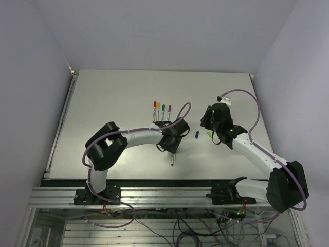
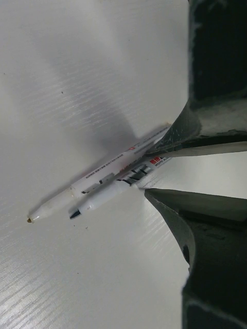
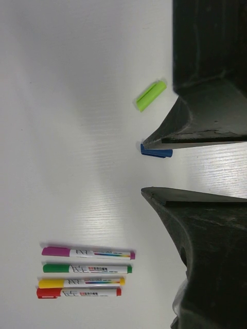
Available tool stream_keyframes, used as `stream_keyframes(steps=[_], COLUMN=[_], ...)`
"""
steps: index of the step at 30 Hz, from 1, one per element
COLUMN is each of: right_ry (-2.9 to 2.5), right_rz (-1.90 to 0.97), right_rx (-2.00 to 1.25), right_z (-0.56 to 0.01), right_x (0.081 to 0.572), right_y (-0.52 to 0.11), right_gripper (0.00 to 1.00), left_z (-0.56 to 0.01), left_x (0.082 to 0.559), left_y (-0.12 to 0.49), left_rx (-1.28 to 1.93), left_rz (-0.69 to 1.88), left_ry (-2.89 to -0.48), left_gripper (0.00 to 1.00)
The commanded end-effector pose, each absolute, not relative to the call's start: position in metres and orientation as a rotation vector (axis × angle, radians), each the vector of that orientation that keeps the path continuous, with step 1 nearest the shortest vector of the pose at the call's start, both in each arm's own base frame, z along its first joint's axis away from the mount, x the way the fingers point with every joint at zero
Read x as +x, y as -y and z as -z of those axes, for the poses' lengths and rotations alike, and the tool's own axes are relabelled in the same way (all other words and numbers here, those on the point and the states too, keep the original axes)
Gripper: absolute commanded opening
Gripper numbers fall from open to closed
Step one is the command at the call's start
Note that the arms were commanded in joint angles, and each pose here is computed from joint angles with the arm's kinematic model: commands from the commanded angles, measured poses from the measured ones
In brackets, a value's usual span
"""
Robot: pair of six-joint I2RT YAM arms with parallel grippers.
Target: Insert the pens into the pen caps
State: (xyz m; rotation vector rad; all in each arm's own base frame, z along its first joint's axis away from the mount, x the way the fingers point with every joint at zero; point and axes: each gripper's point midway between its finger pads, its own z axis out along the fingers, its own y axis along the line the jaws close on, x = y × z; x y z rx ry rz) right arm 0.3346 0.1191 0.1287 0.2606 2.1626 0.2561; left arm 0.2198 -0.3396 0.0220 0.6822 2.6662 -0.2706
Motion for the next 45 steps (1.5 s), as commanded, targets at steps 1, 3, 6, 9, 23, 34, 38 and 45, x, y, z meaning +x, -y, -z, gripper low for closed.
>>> stream_keyframes(steps=[1, 3, 6, 9, 23, 34, 38, 45], right_ry=[-2.149, -2.150, -2.151, -2.150, -2.161, -2.159, -2.161, -2.183], right_rz=[-0.260, -0.263, -0.264, -0.262, -0.270, -0.250, -0.254, -0.240], right_rx=[0.270, 0.270, 0.269, 0.269, 0.273, 0.276, 0.283, 0.277], right_z=[-0.129, -0.129, -0.129, -0.130, -0.125, -0.126, -0.125, -0.121], right_x=[0.336, 0.336, 0.336, 0.336, 0.334, 0.334, 0.333, 0.333], right_y=[-0.118, -0.119, -0.119, -0.118, -0.119, -0.116, -0.116, -0.115], right_gripper=[0.35, 0.35, 0.35, 0.35, 0.34, 0.34, 0.34, 0.34], left_z=[-0.017, -0.016, -0.012, -0.008, 0.021, 0.049, 0.058, 0.062], left_x=[0.219, 0.218, 0.217, 0.216, 0.191, 0.168, 0.160, 0.156], left_y=[0.345, 0.345, 0.343, 0.338, 0.275, 0.251, 0.244, 0.234], left_rx=[0.707, 0.707, 0.710, 0.720, 0.833, 0.817, 0.808, 0.784], left_rz=[0.291, 0.288, 0.273, 0.242, -0.064, -0.131, -0.161, -0.212], left_ry=[-2.668, -2.672, -2.682, -2.697, -2.823, -2.923, -2.957, -2.981], left_gripper=[0.41, 0.41, 0.41, 0.41, 0.41, 0.34, 0.23, 0.07])
